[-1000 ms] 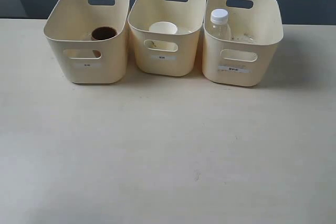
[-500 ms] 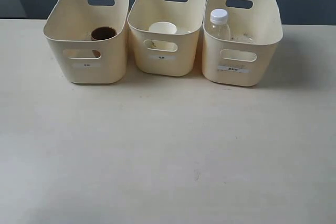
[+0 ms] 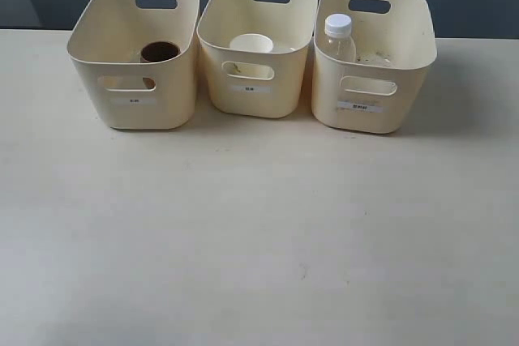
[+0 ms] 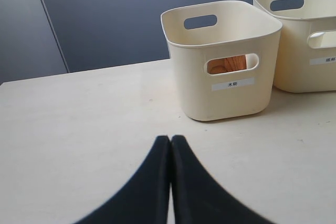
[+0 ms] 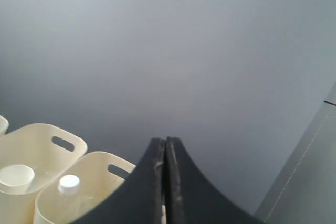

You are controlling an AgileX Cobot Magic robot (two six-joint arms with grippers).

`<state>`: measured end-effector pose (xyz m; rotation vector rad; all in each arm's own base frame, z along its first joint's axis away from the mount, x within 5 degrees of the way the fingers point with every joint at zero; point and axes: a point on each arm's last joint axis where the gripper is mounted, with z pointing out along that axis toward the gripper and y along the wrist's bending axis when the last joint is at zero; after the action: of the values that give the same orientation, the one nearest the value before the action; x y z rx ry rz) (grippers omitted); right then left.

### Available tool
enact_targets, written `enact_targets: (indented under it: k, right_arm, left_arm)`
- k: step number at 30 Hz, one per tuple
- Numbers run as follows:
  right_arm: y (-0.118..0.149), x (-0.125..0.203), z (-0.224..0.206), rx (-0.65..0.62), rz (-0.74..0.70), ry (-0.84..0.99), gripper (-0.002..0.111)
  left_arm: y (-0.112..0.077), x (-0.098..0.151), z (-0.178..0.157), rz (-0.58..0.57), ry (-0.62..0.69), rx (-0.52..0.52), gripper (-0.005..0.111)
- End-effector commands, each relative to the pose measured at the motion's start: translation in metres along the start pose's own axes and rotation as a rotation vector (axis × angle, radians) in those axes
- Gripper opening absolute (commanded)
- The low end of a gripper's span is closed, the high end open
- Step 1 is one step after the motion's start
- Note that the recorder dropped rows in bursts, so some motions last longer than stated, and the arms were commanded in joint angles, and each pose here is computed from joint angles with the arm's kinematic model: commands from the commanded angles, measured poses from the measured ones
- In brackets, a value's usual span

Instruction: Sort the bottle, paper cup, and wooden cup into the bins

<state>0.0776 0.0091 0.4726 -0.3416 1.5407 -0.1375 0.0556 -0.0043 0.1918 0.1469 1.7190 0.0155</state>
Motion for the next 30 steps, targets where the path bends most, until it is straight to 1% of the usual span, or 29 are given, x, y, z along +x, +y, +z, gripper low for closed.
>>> enact_targets:
  k: [1, 5, 6, 7, 10, 12, 13, 16, 19, 30]
  right_arm:
    - [0.010, 0.041, 0.004, 0.063, -0.047, -0.043, -0.001]
    - [0.018, 0.074, 0.002, 0.113, 0.042, -0.092, -0.001]
    - [0.019, 0.083, 0.000, 0.131, 0.048, -0.098, -0.001]
    - [0.022, 0.098, -0.005, 0.171, 0.045, -0.100, -0.001]
    - [0.028, 0.124, -0.018, 0.246, 0.036, -0.148, -0.001]
    - [0.034, 0.136, -0.028, 0.257, 0.082, -0.186, -0.001]
    - [0.037, 0.141, -0.035, 0.251, 0.142, -0.216, -0.001]
    - [0.043, 0.145, -0.049, 0.231, 0.260, -0.286, -0.001]
    - [0.046, 0.143, -0.058, 0.218, 0.320, -0.342, -0.001]
    - [0.045, 0.143, -0.058, 0.217, 0.323, -0.343, -0.001]
  left_arm:
    - [0.000, 0.000, 0.000, 0.000, -0.004, 0.003, 0.000]
    - [0.000, 0.000, 0.000, 0.000, -0.004, 0.003, 0.000]
    - [0.000, 0.000, 0.000, 0.000, -0.004, 0.003, 0.000]
    - [0.000, 0.000, 0.000, 0.000, -0.004, 0.003, 0.000]
    - [0.000, 0.000, 0.000, 0.000, -0.004, 0.003, 0.000]
    - [0.000, 0.000, 0.000, 0.000, -0.004, 0.003, 0.000]
    - [0.000, 0.000, 0.000, 0.000, -0.004, 0.003, 0.000]
    - [0.000, 0.000, 0.000, 0.000, -0.004, 0.003, 0.000]
    - [0.000, 0.000, 0.000, 0.000, -0.004, 0.003, 0.000]
    - [0.000, 0.000, 0.000, 0.000, -0.004, 0.003, 0.000]
